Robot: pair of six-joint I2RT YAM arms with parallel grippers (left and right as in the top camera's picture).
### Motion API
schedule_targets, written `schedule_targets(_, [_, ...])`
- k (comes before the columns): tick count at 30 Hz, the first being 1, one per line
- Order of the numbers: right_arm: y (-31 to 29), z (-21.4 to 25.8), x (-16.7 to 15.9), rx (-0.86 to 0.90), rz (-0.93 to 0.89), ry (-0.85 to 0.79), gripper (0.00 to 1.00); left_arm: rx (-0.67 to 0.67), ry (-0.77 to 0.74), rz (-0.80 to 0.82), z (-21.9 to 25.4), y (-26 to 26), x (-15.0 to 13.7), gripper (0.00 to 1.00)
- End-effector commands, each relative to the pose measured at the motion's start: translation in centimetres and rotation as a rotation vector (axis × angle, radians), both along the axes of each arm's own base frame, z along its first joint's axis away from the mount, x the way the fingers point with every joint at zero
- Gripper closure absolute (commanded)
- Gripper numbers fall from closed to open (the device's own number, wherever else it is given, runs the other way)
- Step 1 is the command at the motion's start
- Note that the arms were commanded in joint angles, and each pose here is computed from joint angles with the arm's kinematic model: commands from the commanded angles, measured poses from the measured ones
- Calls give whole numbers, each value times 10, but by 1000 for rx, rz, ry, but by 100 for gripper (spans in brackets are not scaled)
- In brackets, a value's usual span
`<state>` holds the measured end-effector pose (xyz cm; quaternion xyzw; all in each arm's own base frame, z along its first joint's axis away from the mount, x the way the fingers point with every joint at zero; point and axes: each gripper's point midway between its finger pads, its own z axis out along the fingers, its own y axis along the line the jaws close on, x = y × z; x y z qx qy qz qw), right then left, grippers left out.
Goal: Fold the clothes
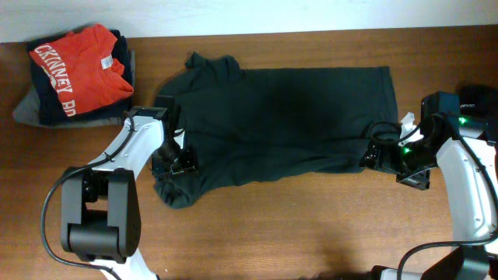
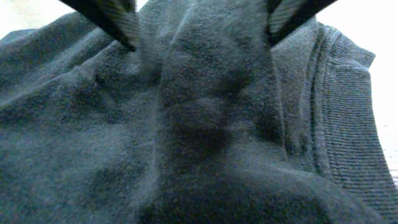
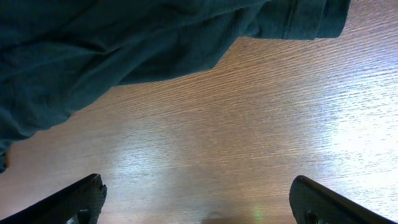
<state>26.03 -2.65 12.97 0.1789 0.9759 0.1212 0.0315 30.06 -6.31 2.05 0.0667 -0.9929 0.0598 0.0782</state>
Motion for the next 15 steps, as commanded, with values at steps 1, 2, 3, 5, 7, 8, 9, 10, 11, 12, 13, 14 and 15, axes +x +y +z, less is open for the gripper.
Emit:
schedule_targets(1, [3, 0, 1, 12, -1, -1, 1, -14, 14, -13, -5, 0, -3, 54])
schedule_targets(2, [3, 0, 1, 12, -1, -1, 1, -14, 14, -12, -5, 0, -2, 62])
schedule_targets(3, [3, 0, 0, 12, -1, -1, 1, -14, 13, -10, -5, 0, -2, 70])
schedule_targets(5, [3, 0, 0, 12, -1, -1, 1, -14, 14, -4, -5, 2, -2, 84])
schedule_targets(7, [3, 0, 0, 12, -1, -1, 1, -12, 14, 2, -5, 5, -2, 93])
schedule_targets(8, [3, 0, 0, 12, -1, -1, 1, -11, 14, 6, -5, 6, -1, 96])
schedule_targets(9, [3, 0, 1, 12, -1, -1, 1, -10, 13, 12, -5, 8, -1, 99])
schedule_targets(10, [3, 0, 1, 12, -1, -1, 1, -3, 13, 20, -5, 12, 0, 99])
schedule_targets(11, [3, 0, 0, 12, -1, -1, 1, 6, 12, 25, -6, 15, 0, 99])
schedule_targets(12, [3, 0, 1, 12, -1, -1, 1, 20, 10, 31, -6, 20, 1, 99])
schedule_targets(13, [3, 0, 1, 12, -1, -1, 1, 34, 9, 39, -6, 25, 1, 99])
schedule_targets(14, [3, 0, 1, 12, -1, -1, 1, 38, 8, 46, -6, 29, 2, 99])
schedule_targets(15, [2, 0, 1, 12, -1, -2, 1, 39, 7, 57, -6, 32, 3, 99])
